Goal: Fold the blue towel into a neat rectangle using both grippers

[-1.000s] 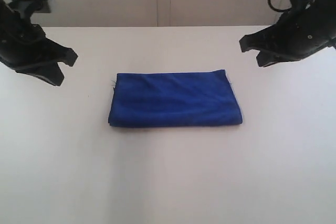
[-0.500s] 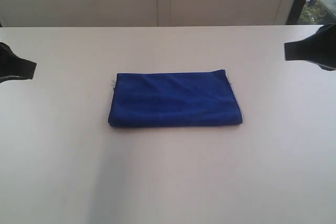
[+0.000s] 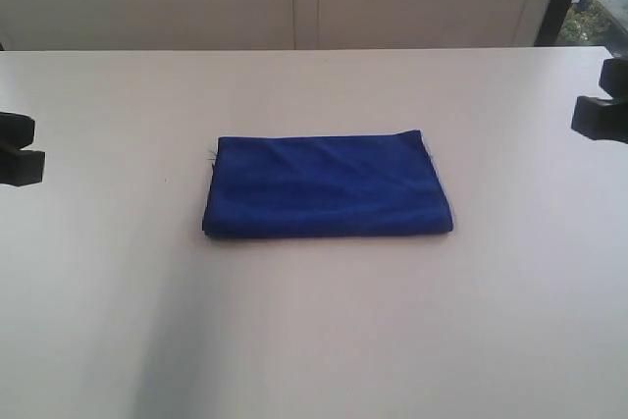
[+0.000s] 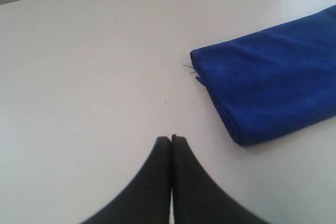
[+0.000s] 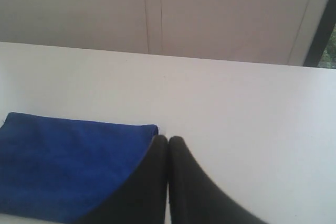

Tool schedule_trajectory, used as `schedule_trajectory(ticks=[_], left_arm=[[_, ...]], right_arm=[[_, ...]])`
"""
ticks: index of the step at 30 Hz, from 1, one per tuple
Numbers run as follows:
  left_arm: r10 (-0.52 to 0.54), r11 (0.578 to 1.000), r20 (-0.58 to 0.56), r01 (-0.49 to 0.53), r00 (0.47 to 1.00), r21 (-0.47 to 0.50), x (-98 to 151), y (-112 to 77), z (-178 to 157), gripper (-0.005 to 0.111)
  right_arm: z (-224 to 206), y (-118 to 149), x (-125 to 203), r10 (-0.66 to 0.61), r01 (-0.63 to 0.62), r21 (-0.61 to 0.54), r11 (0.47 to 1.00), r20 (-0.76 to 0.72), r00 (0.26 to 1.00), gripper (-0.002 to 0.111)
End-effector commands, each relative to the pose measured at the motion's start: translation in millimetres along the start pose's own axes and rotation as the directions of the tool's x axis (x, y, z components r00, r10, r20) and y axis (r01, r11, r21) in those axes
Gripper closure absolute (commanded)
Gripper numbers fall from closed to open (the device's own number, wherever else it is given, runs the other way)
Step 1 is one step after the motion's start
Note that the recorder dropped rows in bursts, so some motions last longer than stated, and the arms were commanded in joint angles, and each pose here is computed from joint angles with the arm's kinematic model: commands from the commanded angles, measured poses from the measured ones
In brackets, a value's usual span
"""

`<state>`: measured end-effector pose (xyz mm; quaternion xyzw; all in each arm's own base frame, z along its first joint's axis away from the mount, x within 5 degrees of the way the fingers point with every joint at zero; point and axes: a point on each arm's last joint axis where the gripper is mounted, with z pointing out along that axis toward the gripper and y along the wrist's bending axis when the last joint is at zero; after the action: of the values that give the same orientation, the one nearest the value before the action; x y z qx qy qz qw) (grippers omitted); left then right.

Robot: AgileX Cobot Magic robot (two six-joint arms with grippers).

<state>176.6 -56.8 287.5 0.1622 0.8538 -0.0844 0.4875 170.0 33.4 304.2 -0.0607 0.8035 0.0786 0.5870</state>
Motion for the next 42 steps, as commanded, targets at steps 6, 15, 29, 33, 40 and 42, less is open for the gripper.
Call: schedule_trajectory(ticks=[6,15,29,33,40,42], left_arm=[[0.0,1.0,-0.006,0.0,1.0,0.003,1.9,-0.4,-1.4,0.107],[0.0,1.0,-0.006,0.0,1.0,0.003,1.9,-0.4,-1.4,0.107],[0.0,1.0,-0.006,0.0,1.0,0.003,1.9,-0.4,-1.4,0.107],[0.0,1.0,-0.006,0.0,1.0,0.003,1.9,-0.4,-1.4,0.107],[0.0,1.0,0.001,0.0,1.0,0.001,1.3,-0.2,-1.4,0.107],[0.0,1.0,0.001,0.0,1.0,0.001,1.3,-0.2,-1.4,0.107]], right_arm=[[-0.3,-2.4,-0.3,0.004,-0.004,0.015,1.0,0.014,1.0,0.108],[-0.3,-2.4,-0.3,0.004,-0.004,0.015,1.0,0.014,1.0,0.108],[-37.9,-0.2,-15.1,0.0,-0.001,0.006,1.0,0.174,0.985,0.108],[-79.4,1.6,-21.8,-0.004,0.004,0.0,1.0,0.339,0.941,0.108],[-125.5,-4.5,11.3,-0.034,-0.026,0.105,0.994,0.523,0.851,0.108],[-129.3,-6.7,18.1,-0.051,-0.043,0.161,0.986,0.536,0.843,0.108]])
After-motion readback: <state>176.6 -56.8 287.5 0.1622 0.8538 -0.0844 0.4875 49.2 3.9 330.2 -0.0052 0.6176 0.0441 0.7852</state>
